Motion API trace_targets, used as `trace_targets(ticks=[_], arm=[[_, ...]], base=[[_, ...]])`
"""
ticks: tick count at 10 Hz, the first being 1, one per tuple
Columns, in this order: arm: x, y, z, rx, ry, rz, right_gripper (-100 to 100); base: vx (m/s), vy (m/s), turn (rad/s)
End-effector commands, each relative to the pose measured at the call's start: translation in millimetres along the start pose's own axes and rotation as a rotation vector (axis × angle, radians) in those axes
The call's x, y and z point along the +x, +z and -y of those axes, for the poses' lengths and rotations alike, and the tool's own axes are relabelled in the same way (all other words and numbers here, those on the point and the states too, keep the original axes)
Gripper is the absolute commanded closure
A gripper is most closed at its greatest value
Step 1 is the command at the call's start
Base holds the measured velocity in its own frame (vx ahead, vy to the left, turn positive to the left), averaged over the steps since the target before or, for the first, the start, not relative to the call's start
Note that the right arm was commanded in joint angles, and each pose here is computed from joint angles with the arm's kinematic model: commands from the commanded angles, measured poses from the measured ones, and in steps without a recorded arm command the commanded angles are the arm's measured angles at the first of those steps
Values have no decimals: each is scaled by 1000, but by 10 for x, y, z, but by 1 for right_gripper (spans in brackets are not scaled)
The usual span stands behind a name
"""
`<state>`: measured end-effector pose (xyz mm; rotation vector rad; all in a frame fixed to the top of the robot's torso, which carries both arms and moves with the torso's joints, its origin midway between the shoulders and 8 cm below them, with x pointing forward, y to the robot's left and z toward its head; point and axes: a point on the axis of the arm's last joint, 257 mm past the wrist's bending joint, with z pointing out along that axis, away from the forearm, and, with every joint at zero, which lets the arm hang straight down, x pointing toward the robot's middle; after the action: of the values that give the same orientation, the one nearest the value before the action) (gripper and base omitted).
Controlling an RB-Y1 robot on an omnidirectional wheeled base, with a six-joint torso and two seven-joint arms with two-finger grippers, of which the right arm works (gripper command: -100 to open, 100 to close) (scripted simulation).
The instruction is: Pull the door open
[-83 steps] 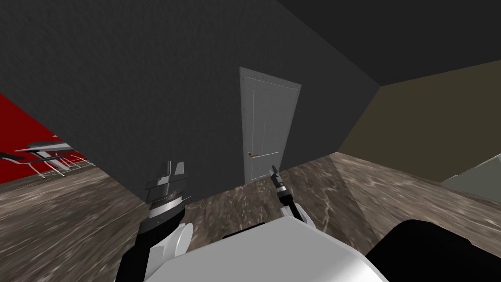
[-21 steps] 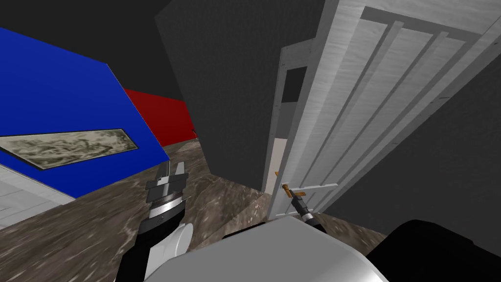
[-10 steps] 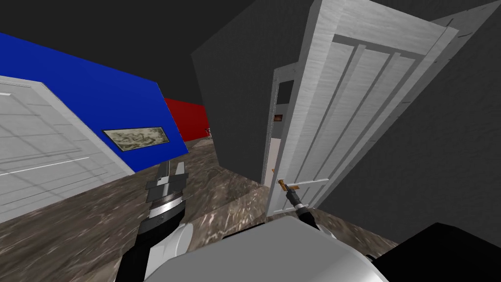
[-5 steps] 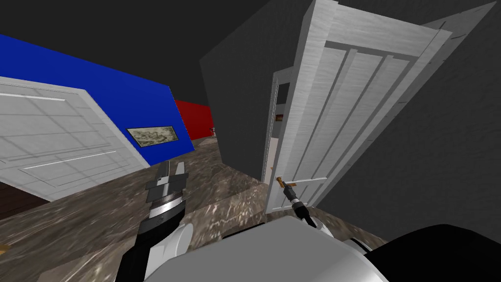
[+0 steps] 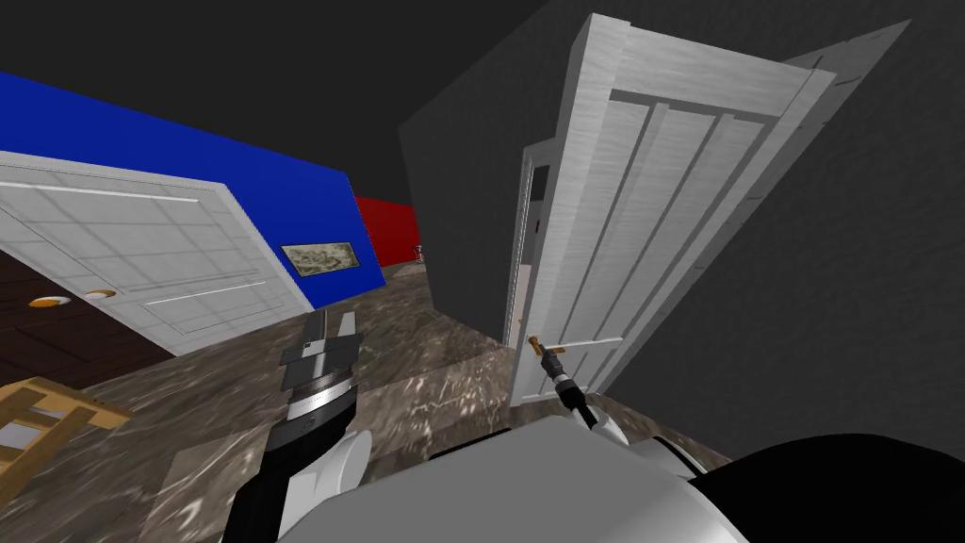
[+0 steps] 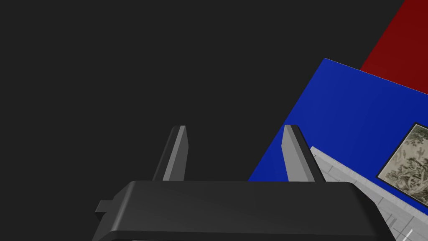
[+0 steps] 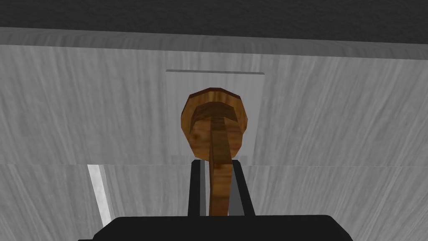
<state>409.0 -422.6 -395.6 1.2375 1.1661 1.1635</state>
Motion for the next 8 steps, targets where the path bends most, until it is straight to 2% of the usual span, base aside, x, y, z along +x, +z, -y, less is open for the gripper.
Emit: trace_targets(ticks=[1,2,3,4,8], arm=[[7,82,-19,-2,0,3,100],[18,112,-24,-1,0,3,100],[36,84,-2,2,2,0,100],[87,35,-4,0,0,-37,100],[155,-57,-21,-3,-2,-98,100]], base=[[-170,-53,78],[-164,-51,77],[-65,-18,31],[-144,-29,60],[-194,-44,32]])
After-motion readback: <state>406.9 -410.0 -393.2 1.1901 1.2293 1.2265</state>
